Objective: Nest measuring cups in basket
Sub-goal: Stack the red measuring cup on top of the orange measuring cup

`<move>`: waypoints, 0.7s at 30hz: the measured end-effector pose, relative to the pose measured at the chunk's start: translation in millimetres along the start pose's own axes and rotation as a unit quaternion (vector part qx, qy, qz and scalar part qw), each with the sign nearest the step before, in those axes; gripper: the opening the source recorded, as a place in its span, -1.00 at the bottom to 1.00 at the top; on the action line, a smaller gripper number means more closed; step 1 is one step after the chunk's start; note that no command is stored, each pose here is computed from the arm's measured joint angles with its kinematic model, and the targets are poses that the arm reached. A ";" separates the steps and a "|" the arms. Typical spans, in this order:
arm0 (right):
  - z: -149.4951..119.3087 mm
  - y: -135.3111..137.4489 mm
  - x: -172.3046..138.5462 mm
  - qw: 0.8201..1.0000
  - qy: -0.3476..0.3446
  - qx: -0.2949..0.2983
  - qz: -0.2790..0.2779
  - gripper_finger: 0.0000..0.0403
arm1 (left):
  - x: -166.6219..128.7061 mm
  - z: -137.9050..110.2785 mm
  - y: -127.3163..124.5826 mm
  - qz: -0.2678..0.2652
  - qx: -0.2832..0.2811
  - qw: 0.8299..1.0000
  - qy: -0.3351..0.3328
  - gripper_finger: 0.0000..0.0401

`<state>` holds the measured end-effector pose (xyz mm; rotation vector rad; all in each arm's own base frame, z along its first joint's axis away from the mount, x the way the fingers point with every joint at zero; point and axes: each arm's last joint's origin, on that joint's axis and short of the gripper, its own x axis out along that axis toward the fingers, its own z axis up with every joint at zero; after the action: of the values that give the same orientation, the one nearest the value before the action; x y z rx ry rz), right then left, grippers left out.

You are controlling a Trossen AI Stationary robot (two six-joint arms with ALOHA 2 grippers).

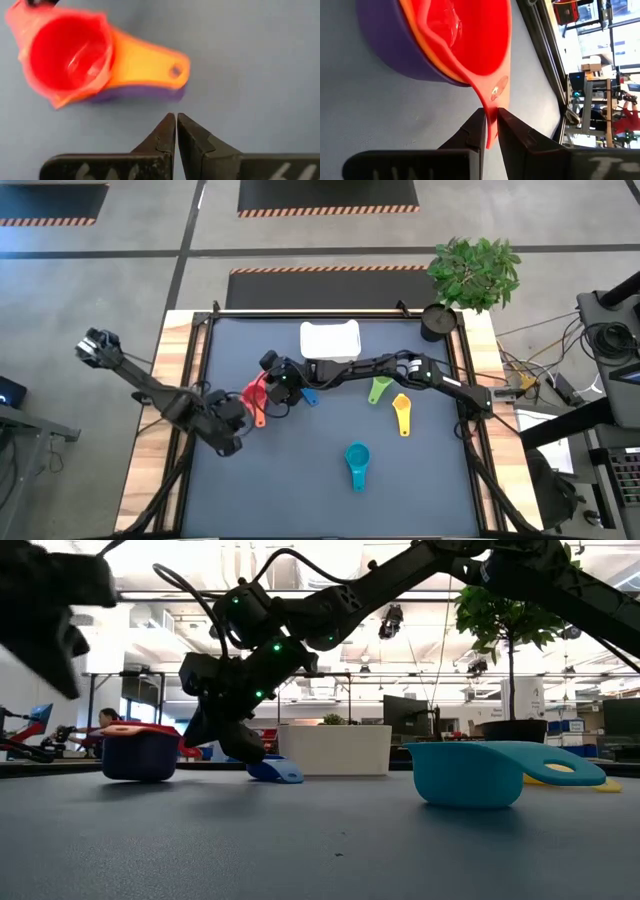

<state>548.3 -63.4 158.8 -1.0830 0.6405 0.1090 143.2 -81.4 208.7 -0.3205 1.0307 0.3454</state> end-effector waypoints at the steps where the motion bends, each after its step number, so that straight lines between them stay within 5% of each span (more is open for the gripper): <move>1: -0.1 -0.1 0.0 1.000 0.000 0.000 0.000 -0.84 | 2.3 -2.9 -0.4 0.014 0.006 1.000 0.015 -1.00; 9: 0.0 -0.1 0.0 1.000 0.004 0.001 -0.003 -0.84 | 43.2 -21.5 -4.8 0.068 0.017 0.996 0.058 -1.00; 21: 8.2 3.8 -1.8 1.000 0.018 -0.008 -0.009 -0.83 | 60.6 -10.2 -19.7 0.124 0.016 0.992 -0.017 -1.00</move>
<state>548.8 -54.2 159.3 -1.1079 0.6634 0.0800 172.1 -95.6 152.7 -0.1561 1.0428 0.5558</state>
